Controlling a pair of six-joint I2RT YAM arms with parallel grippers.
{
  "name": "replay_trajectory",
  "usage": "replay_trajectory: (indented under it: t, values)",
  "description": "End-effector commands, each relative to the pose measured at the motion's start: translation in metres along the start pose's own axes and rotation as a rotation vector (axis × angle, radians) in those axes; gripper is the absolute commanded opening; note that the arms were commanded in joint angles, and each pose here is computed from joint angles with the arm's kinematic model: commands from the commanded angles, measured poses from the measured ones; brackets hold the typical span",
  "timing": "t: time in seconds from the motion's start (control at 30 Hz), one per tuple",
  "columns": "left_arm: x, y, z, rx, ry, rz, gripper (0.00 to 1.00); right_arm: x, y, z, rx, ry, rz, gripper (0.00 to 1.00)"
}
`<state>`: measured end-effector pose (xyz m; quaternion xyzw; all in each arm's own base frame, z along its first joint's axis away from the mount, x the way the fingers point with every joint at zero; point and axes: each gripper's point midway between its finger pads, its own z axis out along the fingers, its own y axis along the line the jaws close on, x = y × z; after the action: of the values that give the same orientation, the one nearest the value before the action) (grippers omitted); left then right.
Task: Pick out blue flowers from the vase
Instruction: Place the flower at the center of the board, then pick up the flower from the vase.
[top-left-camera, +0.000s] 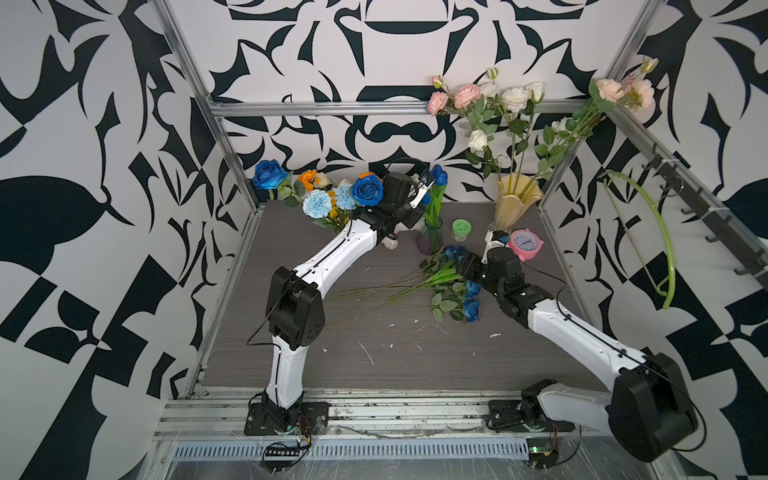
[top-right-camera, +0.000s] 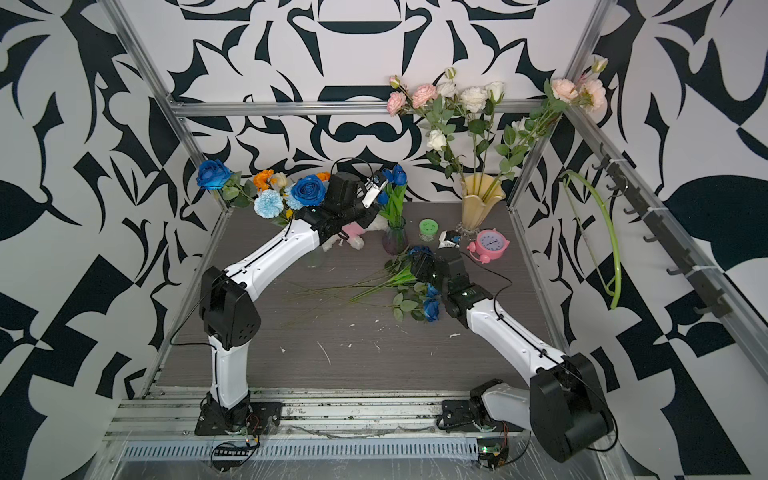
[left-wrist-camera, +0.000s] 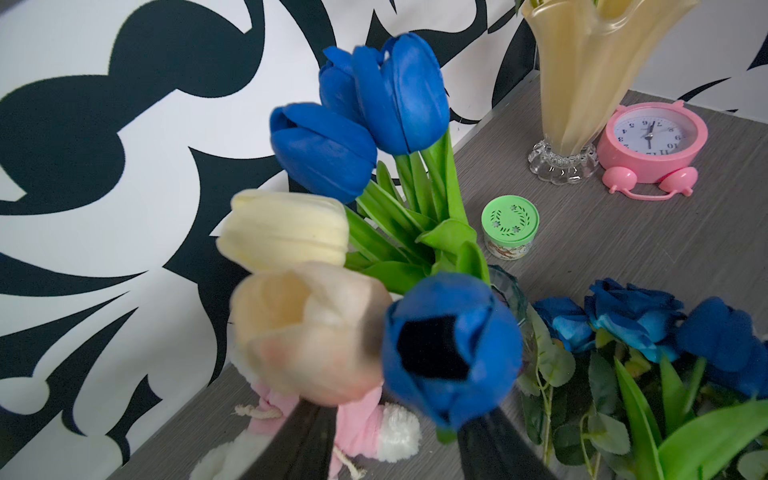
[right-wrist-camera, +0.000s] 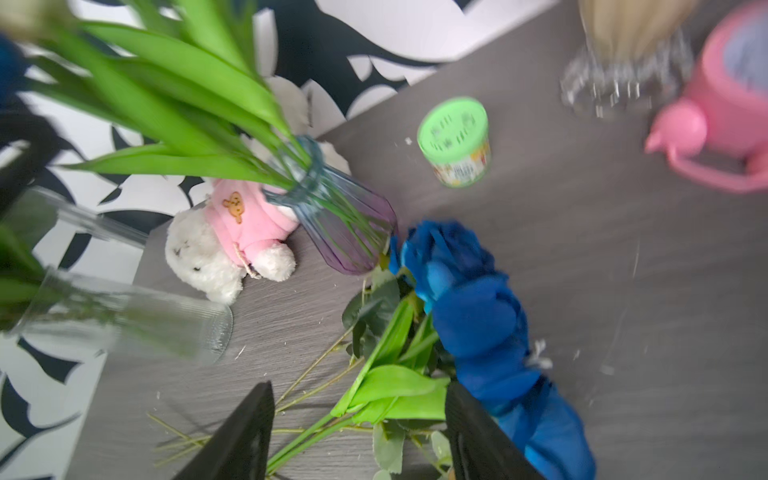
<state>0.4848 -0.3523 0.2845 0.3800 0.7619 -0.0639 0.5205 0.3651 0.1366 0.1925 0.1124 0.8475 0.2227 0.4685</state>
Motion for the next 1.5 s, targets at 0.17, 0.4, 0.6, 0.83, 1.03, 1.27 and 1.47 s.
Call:
replay_trajectory:
  t: [0.17,0.4,0.6,0.83,1.03,1.27,1.47]
  values:
    - [-0.011,0.003,-0.003,0.010,-0.036,-0.007,0.49,-0.066,0.069,0.017,-0.204,-0.168,-0.426,0.65]
    - [-0.012,0.002,-0.005,0.016,-0.037,-0.007,0.49,-0.094,0.098,0.048,-0.374,-0.208,-0.492,0.60]
    - [-0.012,0.001,-0.004,0.017,-0.038,-0.008,0.49,-0.111,0.099,0.068,-0.418,-0.231,-0.449,0.57]
    - [-0.012,0.001,-0.003,0.019,-0.037,-0.007,0.49,-0.114,0.107,0.083,-0.465,-0.216,-0.426,0.55]
    - [-0.012,0.001,-0.002,0.019,-0.036,-0.006,0.49,-0.112,0.110,0.097,-0.488,-0.198,-0.412,0.54]
    - [-0.013,0.002,0.000,0.019,-0.034,-0.003,0.49,-0.113,0.110,0.102,-0.485,-0.192,-0.417,0.43]
    - [-0.014,0.002,0.000,0.018,-0.034,-0.003,0.49,-0.117,0.106,0.102,-0.476,-0.198,-0.412,0.12]
